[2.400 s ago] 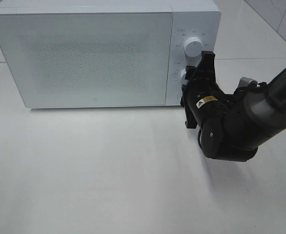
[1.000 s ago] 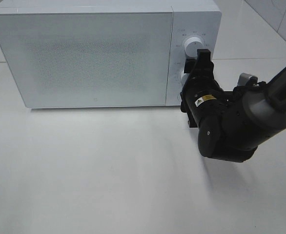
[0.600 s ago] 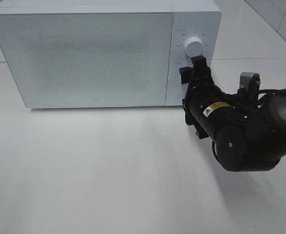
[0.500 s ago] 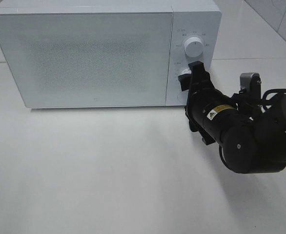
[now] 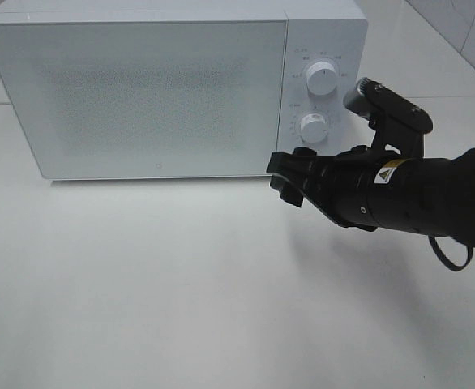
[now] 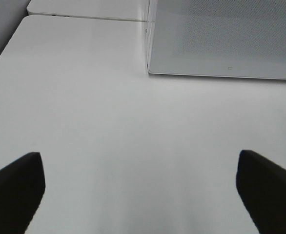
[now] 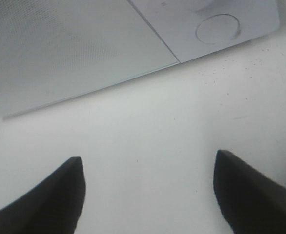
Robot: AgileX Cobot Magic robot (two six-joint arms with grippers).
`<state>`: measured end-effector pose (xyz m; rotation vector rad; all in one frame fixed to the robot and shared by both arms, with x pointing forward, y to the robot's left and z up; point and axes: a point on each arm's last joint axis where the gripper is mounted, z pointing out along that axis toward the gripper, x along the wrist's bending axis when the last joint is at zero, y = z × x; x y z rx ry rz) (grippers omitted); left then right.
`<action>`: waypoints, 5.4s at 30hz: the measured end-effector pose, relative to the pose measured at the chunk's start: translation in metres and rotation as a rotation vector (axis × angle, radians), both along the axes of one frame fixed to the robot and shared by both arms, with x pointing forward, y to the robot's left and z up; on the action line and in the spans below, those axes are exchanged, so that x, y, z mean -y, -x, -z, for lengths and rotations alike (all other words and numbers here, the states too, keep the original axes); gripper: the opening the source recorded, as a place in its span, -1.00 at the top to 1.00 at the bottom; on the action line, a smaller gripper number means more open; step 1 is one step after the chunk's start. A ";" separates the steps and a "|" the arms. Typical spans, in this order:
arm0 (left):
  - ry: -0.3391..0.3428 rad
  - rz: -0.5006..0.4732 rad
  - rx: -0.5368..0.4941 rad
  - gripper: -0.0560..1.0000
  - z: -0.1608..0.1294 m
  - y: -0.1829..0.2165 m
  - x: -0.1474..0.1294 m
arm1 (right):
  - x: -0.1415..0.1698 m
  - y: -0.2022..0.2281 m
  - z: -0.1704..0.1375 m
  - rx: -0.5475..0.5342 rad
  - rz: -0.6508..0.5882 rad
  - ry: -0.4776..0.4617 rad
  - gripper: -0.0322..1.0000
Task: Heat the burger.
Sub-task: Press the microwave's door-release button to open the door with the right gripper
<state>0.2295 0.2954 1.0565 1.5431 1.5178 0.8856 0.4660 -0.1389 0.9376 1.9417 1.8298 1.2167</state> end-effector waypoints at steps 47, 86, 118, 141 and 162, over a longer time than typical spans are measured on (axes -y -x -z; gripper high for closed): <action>0.000 0.000 0.000 -0.97 0.000 0.000 0.000 | 0.093 0.152 -0.167 -0.137 -0.553 0.384 -0.40; 0.000 0.000 0.000 -0.97 0.000 0.000 0.000 | 0.163 0.244 -0.116 0.245 0.058 0.412 -0.40; 0.001 0.001 0.000 -0.97 0.000 0.000 0.000 | 0.160 0.233 -0.113 0.333 0.072 0.387 -0.39; 0.001 0.001 0.000 -0.97 0.000 0.000 0.000 | 0.160 0.233 -0.113 0.333 0.072 0.387 -0.37; 0.001 0.001 0.000 -0.97 0.000 0.000 0.000 | 0.157 0.189 -0.149 0.471 0.106 0.393 -0.37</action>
